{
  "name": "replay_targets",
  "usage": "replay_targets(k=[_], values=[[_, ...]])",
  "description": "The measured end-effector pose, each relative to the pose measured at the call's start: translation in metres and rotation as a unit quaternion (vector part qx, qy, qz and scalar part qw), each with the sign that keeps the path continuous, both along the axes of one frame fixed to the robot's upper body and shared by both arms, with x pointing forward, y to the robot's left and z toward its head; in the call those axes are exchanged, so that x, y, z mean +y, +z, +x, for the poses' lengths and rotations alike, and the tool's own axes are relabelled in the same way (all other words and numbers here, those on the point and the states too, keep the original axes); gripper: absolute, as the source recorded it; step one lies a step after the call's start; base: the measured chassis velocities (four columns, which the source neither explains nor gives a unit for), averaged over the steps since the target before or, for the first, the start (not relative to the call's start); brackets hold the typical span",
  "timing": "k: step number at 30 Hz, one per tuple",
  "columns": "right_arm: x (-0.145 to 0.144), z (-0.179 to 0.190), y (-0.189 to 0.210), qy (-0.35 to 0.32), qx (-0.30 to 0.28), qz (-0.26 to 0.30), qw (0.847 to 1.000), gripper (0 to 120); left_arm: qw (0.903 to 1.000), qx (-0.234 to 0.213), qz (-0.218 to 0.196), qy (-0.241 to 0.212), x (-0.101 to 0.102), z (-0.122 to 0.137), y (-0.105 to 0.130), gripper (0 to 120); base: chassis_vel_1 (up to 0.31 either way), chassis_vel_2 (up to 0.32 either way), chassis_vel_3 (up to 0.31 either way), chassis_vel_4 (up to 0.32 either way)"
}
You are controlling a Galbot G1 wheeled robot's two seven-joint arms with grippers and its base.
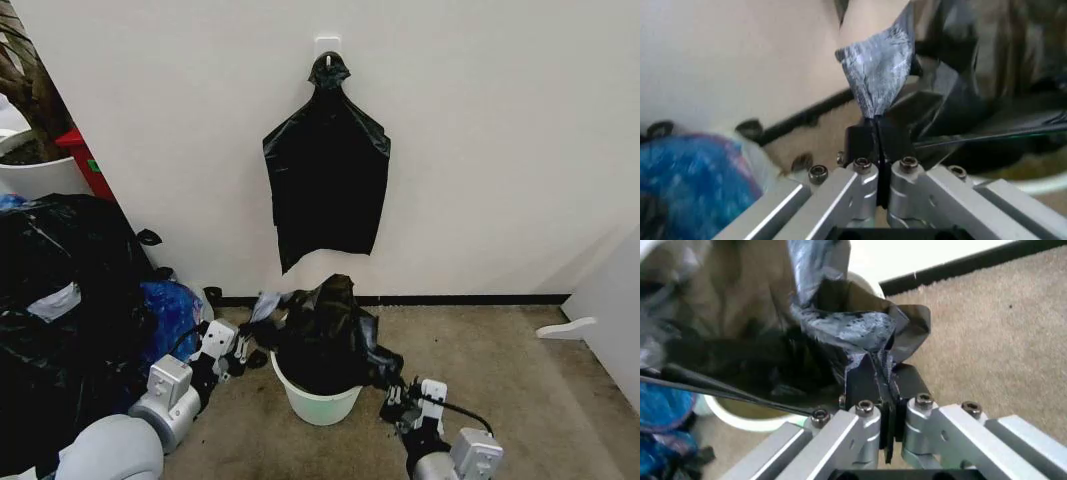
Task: Place the garbage bag over the trash bin.
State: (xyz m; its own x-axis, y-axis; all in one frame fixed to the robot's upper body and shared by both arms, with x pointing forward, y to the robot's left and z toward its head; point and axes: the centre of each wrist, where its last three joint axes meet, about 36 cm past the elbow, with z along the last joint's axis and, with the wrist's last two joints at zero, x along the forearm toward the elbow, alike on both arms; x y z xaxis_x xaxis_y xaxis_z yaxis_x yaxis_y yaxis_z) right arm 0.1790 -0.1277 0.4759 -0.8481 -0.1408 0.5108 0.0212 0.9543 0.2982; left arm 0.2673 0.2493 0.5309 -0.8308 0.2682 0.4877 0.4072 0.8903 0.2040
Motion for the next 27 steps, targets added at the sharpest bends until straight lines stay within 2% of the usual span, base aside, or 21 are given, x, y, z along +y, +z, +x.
replay_targets(k=[5, 9, 20, 23, 27], values=[[0.002, 0.002, -0.005, 0.01, 0.002, -0.008, 1.0, 0, 0.9994, 0.032, 0.006, 0.016, -0.004, -0.002, 0.013, 0, 0.0, 0.0, 0.0, 0.0], [0.003, 0.003, -0.009, 0.023, 0.005, -0.018, 1.0, 0, 0.9981, 0.054, 0.019, 0.024, -0.004, -0.003, 0.015, 0, 0.0, 0.0, 0.0, 0.0], [0.0, -0.001, -0.002, 0.094, 0.076, -0.075, 0.99, 0, 0.9884, 0.134, 0.041, 0.057, -0.003, -0.018, 0.0, 0, 0.0, 0.0, 0.0, 0.0], [-0.001, -0.002, -0.001, 0.101, 0.08, -0.082, 0.988, 0, 0.9877, 0.139, 0.042, 0.058, -0.003, -0.019, -0.001, 0, 0.0, 0.0, 0.0, 0.0], [-0.009, 0.005, -0.004, 0.122, 0.074, -0.131, 0.981, 0, 0.9833, 0.171, 0.027, 0.057, -0.01, -0.026, -0.01, 0, 0.0, 0.0, 0.0, 0.0]])
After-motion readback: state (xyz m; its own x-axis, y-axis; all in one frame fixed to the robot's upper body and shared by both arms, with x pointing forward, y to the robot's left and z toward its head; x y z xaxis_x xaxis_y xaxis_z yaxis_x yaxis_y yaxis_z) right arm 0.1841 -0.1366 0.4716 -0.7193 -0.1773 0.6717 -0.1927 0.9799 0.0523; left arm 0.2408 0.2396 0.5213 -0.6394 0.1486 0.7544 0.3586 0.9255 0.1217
